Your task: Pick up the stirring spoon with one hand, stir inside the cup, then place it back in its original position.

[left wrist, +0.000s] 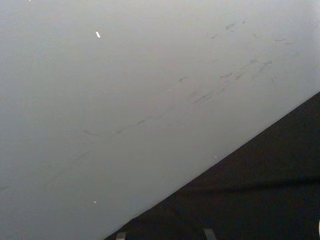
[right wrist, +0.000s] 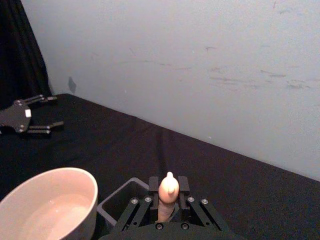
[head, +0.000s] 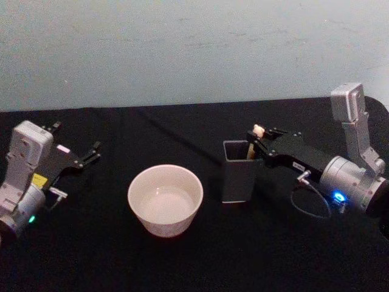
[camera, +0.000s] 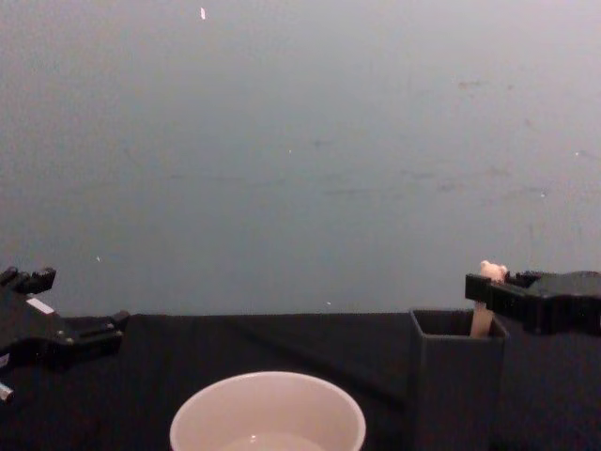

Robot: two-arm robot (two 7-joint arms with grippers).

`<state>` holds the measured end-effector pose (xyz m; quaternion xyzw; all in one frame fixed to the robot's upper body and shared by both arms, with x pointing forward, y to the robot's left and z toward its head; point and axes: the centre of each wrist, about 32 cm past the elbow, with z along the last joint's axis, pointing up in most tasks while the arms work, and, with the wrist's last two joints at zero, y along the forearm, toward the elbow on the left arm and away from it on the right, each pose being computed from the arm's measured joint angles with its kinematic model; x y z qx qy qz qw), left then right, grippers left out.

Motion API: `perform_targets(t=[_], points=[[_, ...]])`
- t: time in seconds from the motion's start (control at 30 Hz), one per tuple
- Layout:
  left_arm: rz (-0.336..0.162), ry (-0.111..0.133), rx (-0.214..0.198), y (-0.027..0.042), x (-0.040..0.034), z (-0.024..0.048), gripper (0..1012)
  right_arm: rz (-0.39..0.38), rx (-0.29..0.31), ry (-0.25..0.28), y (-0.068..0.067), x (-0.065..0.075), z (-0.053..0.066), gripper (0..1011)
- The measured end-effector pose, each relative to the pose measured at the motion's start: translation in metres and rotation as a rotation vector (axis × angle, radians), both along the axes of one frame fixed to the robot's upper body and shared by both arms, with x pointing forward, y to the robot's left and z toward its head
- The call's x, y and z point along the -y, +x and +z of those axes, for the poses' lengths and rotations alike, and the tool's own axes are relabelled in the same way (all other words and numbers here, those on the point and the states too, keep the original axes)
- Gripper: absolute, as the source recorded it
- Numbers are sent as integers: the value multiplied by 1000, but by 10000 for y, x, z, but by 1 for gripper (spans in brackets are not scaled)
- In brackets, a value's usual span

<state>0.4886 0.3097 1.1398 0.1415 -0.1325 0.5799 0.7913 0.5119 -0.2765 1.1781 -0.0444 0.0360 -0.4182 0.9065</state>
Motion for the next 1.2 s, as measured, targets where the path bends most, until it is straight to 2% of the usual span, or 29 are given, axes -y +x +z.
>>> perform_targets(t=[0.43, 0.7, 0.97, 1.2], points=[[0, 0, 0, 0, 0, 0, 1002, 14, 8, 89, -17, 112, 297, 224], [0, 0, 0, 0, 0, 0, 1001, 14, 65, 153, -19, 166, 521, 223], [0, 0, 0, 0, 0, 0, 1001, 18, 131, 221, 14, 162, 721, 224], [0, 0, 0, 0, 0, 0, 1001, 42, 167, 265, 43, 83, 801, 223]])
